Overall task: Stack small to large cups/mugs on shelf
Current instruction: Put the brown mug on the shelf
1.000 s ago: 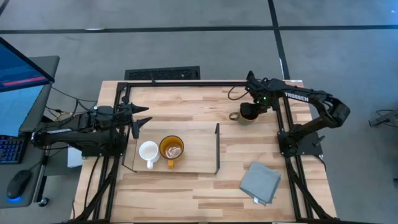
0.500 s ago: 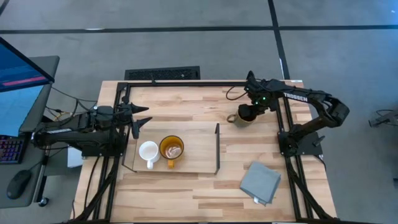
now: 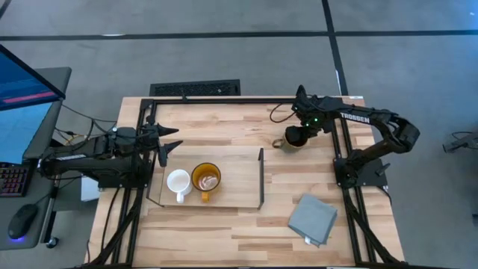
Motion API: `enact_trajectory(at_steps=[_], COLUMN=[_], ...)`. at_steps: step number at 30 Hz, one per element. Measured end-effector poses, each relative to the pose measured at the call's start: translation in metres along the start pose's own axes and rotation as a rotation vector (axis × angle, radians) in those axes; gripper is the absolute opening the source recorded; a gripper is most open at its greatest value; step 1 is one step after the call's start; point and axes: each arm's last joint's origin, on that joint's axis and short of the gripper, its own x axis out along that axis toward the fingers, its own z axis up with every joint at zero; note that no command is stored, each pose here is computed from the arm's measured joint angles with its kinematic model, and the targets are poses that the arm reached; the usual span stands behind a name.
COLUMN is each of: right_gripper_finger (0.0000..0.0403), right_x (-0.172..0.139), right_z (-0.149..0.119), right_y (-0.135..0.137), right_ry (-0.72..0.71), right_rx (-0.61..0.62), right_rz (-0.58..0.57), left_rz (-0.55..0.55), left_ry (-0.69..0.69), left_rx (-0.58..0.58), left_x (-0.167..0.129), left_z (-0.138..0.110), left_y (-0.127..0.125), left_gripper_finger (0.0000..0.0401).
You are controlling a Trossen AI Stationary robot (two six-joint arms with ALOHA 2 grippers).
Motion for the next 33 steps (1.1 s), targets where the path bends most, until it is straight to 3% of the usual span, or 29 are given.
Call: enact_trajectory(at_steps=[10, 15, 21, 26, 33], right_gripper_finger=[0.0043, 0.0043, 0.0043, 0.0043, 0.0043], right_x=[-0.020, -0.052, -0.104, -0.152, -0.199], right_z=[-0.006, -0.001, 0.000, -0.002, -0.019], right_y=[0.025, 0.038, 0.047, 0.065, 0.103], right_ry=[-0.035, -0.079, -0.205, -0.343, -0.565], right_rx=[-0.143, -0.170, -0.159, -0.205, -0.408], right_rz=[-0.074, -0.092, -0.227, -0.147, 0.042], left_rz=[0.000, 0.000, -0.001, -0.001, -0.001], left_ry=[0.000, 0.000, 0.000, 0.005, 0.006], left_rx=[0.000, 0.000, 0.000, 0.001, 0.001], left_x=[0.000, 0.000, 0.000, 0.000, 0.000], left_z=[0.000, 0.000, 0.000, -0.001, -0.001], left_y=[0.000, 0.000, 0.000, 0.000, 0.000], left_gripper_finger=[0.0215, 0.0215, 0.0215, 0.0215, 0.0215])
